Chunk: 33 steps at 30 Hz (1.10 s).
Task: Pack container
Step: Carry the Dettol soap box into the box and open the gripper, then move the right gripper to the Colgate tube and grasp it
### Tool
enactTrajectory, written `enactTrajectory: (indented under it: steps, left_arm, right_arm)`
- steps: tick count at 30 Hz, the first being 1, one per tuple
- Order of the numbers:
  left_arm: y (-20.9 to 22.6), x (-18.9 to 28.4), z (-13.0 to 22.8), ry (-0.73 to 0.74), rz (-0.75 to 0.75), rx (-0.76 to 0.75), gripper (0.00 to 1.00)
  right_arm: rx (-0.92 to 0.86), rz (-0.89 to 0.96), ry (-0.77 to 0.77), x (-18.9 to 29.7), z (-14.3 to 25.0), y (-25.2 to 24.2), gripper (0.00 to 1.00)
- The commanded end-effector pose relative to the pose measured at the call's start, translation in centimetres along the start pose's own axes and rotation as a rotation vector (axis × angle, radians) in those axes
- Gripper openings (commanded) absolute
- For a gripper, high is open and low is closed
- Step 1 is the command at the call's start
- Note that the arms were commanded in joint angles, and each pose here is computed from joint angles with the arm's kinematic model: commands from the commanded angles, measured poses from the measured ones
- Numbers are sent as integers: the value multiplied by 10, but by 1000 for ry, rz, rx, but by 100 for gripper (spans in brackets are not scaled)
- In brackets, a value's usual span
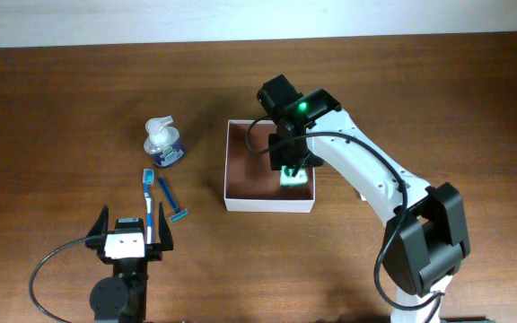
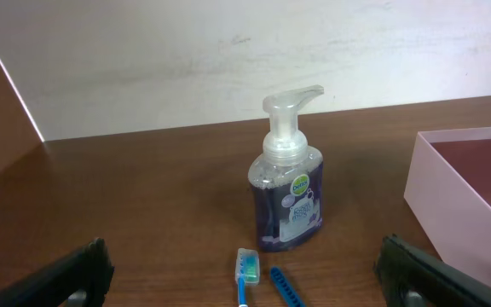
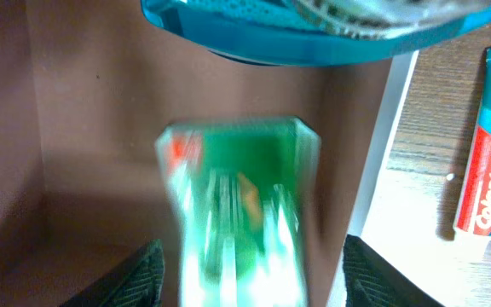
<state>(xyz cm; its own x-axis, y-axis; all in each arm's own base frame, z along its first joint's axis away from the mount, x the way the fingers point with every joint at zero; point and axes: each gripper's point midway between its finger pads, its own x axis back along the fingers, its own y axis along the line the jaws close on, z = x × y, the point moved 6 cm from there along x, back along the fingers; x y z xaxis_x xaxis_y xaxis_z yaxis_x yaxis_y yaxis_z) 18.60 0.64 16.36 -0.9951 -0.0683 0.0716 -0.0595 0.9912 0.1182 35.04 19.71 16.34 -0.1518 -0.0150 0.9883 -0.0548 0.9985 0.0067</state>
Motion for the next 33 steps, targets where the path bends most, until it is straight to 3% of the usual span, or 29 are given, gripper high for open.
enactTrajectory:
  steps: [1, 9, 14, 18, 27, 33]
  left_arm:
    - [0, 0, 1, 0, 5, -14, 100]
    - [0, 0, 1, -1, 5, -14, 100]
    - [0, 0, 1, 0, 4, -14, 100]
    - [0, 0, 1, 0, 4, -14, 100]
    - [0, 0, 1, 0, 4, -14, 100]
    - [0, 0, 1, 0, 4, -14, 99]
  right_arm:
    - [-14, 32, 16, -5, 1, -6, 63]
    - [-29, 62, 0, 21, -5, -25, 63]
    - [-109, 123, -101, 78, -9, -68, 63]
    - [-200, 151, -74, 93, -1, -107, 63]
    - [-304, 196, 26, 50, 6, -164, 63]
    - [-207, 22, 73, -14, 19, -153, 63]
